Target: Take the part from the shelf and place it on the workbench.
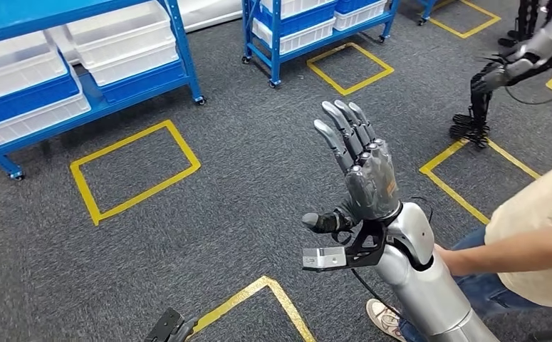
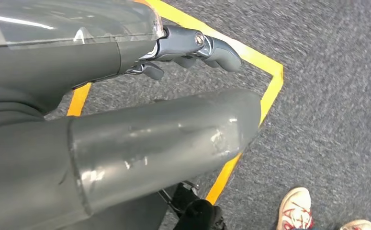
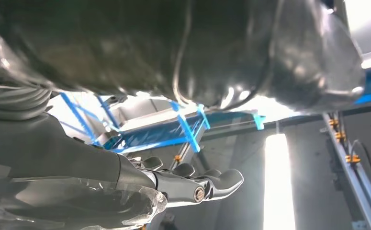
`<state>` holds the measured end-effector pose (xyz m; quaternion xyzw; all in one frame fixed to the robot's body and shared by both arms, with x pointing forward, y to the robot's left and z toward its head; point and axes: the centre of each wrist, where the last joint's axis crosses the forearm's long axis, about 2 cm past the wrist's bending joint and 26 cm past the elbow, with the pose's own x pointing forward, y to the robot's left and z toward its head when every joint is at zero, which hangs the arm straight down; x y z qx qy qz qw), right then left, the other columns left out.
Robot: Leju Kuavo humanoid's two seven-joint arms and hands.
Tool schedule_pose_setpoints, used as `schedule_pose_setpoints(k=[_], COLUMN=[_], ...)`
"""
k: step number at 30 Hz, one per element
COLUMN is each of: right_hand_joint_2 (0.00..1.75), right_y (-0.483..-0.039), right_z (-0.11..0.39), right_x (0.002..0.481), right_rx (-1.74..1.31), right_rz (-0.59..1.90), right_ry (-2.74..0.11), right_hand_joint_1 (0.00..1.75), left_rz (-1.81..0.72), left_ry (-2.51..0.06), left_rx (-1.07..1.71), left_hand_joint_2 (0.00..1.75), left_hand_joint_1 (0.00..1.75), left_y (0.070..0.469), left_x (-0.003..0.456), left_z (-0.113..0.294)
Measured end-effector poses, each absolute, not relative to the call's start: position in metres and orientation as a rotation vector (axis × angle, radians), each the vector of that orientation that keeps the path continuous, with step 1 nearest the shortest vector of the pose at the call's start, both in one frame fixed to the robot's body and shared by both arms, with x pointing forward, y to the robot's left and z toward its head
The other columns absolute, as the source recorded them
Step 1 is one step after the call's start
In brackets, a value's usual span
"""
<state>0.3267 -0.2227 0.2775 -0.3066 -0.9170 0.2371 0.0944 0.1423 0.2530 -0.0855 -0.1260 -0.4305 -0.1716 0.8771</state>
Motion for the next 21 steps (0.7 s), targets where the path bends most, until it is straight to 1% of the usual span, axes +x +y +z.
schedule_pose_setpoints(k=[11,16,21], right_hand_joint_2=[0.00,0.00,0.00], right_y=[-0.227,-0.225,-0.221], right_z=[0.257,0.245,0.212], right_x=[0.328,0.331,0.332], right_rx=[-0.879,-0.838,-0.766], right_rz=[0.773,0.853,0.974], right_ry=[-2.631,-2.561,-2.432], right_hand_joint_1=[0.00,0.00,0.00], left_rz=[-0.365,-0.366,-0.369], left_ry=[-0.901,-0.893,-0.885], left_rx=[-0.276,-0.273,-0.274], left_hand_joint_2=[0.00,0.00,0.00], left_hand_joint_1=[0.00,0.00,0.00], left_y=[0.253,0.256,0.257], left_x=[0.147,0.146,0.148], left_z=[-0.084,-0.085,-0.084])
